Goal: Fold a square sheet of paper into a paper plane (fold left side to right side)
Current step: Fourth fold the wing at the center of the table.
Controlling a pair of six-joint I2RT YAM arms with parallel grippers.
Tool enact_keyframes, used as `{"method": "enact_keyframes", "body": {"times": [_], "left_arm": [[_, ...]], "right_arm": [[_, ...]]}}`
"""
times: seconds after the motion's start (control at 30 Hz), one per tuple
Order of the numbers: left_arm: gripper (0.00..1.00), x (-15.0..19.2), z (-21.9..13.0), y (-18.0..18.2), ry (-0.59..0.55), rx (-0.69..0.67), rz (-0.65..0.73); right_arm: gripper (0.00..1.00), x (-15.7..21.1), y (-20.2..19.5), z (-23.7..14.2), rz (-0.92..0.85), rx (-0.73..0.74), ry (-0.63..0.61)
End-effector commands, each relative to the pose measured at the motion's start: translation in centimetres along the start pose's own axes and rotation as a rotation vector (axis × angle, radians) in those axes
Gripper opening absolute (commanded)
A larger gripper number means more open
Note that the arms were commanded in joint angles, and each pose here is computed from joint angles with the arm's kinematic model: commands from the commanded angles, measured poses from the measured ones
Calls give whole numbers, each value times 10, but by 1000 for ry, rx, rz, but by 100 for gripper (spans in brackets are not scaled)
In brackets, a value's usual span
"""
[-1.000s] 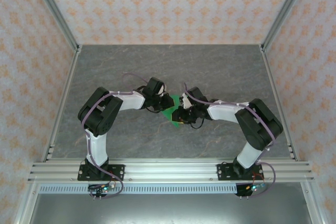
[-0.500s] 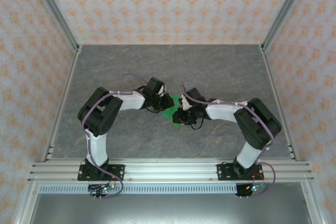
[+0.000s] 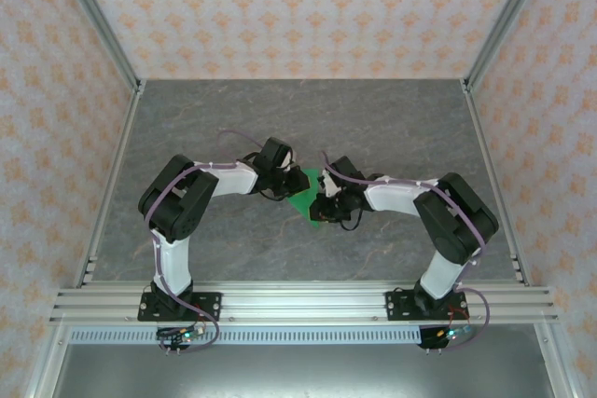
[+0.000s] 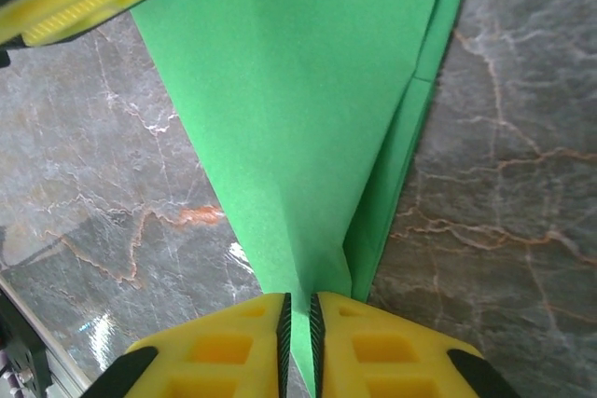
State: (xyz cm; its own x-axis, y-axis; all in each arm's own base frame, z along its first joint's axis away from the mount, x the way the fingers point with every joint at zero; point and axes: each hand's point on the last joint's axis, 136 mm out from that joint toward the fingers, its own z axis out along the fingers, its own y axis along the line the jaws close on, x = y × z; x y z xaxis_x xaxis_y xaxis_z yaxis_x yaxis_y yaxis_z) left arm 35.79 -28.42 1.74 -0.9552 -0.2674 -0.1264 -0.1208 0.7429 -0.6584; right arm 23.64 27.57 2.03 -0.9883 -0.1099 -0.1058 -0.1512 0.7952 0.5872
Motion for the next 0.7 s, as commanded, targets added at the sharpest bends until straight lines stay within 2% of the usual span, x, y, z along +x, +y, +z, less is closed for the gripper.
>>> {"method": "enact_keyframes", "body": {"times": [0.0, 0.23, 0.53, 0.67], "left_arm": [[16, 17, 9, 41, 39, -135, -42], [16, 17, 10, 41, 39, -136, -42], [16, 16, 10, 41, 40, -137, -42], [16, 17, 10, 40, 40, -134, -41]], "right_arm": [[15, 45, -31, 4, 53, 114, 154], [15, 64, -17, 0, 50, 22, 187], [14, 81, -31, -7, 65, 77, 230], [14, 63, -8, -26, 21, 33, 135]]}}
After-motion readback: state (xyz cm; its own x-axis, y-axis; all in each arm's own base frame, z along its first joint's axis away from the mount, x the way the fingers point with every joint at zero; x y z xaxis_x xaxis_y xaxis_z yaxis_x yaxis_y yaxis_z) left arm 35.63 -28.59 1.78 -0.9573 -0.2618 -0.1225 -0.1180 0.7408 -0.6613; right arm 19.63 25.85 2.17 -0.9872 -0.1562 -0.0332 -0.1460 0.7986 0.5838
